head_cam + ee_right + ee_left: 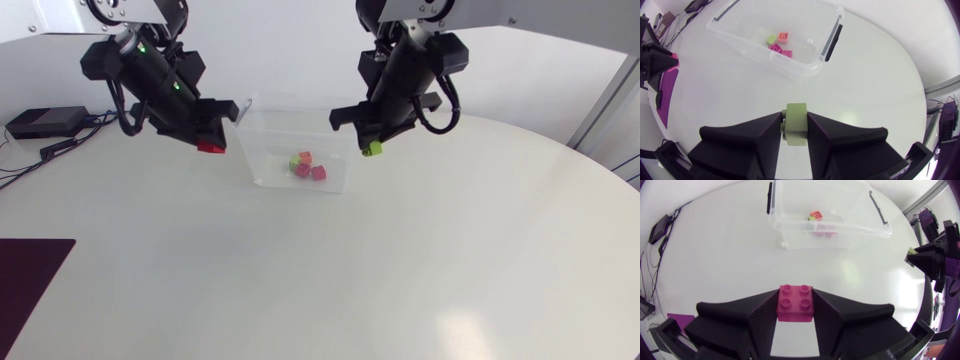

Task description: Place the duplo bricks in the container

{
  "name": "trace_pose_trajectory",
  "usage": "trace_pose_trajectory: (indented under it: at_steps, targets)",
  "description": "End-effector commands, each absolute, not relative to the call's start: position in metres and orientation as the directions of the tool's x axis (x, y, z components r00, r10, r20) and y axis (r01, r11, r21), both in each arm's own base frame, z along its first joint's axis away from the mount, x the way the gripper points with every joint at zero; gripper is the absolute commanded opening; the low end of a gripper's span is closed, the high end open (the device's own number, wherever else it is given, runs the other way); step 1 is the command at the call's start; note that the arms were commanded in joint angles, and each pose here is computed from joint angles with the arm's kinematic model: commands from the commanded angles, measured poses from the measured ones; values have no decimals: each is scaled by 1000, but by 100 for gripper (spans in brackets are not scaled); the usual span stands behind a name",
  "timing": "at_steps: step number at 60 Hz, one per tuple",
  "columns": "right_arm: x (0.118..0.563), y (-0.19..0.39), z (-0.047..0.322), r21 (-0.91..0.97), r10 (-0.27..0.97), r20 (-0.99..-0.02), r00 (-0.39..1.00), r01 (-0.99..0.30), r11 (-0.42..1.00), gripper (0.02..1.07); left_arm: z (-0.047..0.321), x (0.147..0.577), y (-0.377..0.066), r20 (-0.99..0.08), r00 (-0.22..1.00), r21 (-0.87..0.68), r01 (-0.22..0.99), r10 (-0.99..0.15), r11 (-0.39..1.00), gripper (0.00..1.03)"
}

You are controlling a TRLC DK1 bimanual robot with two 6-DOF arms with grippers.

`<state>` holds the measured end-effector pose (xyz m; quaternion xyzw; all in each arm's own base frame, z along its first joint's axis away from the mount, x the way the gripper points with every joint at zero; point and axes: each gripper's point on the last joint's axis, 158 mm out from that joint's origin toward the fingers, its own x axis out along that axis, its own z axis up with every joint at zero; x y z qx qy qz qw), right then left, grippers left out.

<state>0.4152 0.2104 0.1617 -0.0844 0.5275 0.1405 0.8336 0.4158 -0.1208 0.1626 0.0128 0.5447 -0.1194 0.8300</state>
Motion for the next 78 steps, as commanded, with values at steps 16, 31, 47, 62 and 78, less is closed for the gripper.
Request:
trace_pose_trajectory:
  at_steps: [16,31,47,62,78]
  targets:
    - [459,228,216,25,230,-749,621,-321,947,21,235,462,-129,-740,627,-110,247,-246,963,23]
    - [483,233,232,-1,262,-649,714,-346,938,21,242,497,-137,-649,713,-94,270,-265,958,23]
    - [512,242,234,-14,270,-586,764,-342,939,21,238,531,-149,-598,751,-87,285,-279,955,23]
    - [535,249,222,-28,260,-549,794,-328,944,21,236,560,-159,-564,773,-89,292,-290,952,23]
    - [559,251,197,-43,236,-574,784,-317,947,21,217,583,-168,-572,767,-93,293,-292,952,24]
